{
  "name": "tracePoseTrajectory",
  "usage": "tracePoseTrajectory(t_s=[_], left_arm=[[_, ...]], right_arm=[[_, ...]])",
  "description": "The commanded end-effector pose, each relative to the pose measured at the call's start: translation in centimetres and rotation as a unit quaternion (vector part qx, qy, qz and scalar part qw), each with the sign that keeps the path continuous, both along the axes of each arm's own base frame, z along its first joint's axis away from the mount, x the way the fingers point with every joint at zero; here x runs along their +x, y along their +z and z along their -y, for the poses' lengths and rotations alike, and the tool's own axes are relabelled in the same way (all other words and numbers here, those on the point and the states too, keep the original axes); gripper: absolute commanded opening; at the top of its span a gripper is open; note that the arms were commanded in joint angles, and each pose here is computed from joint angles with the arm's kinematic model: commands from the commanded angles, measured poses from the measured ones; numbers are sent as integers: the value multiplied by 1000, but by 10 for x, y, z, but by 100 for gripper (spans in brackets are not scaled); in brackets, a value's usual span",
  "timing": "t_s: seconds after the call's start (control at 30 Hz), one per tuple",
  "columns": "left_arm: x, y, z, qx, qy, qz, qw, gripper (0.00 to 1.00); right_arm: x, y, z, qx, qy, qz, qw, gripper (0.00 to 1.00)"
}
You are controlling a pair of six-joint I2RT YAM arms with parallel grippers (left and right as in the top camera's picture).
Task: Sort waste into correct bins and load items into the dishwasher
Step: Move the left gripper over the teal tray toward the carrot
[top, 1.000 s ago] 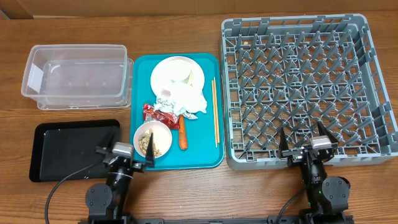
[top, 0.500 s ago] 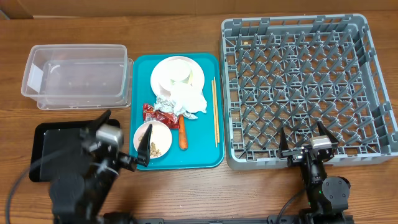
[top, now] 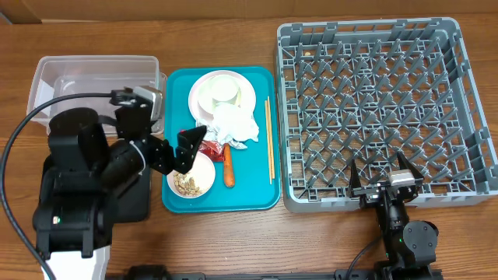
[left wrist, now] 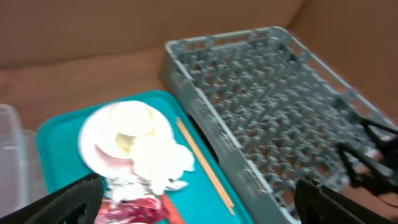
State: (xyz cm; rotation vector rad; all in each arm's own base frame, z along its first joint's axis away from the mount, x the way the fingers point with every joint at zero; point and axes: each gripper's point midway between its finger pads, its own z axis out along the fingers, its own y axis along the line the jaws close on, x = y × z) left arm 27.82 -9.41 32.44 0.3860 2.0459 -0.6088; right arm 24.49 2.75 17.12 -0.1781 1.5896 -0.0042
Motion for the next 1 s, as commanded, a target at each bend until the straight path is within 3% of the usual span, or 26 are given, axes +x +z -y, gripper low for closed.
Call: tracePoseTrajectory(t_s=[0.0,0.17,0.23,0.4,0.63,0.87,0.97], left_arm=[[-7,2,11,-42,-19,-37,998,80],[-12,-56,-27,-40,157,-207,965,77],[-19,-74,-33,-22,183,-249,951,74],[-31,-99,-31,9,197,-307,931,63],[-30,-130,-31,80,238,-323,912,62],[-24,-179,-6,132,204,-364,899,61],[-21,-208,0,159,196,-402,880,48]], right_arm=[[0,-1,0,0,1,4,1000,100],[0,-1,0,0,1,4,1000,100],[0,-1,0,0,1,4,1000,100],[0,-1,0,0,1,4,1000,100],[0,-1,0,0,1,4,1000,100],[0,-1,0,0,2,4,1000,100],[0,-1,0,0,1,4,1000,100]])
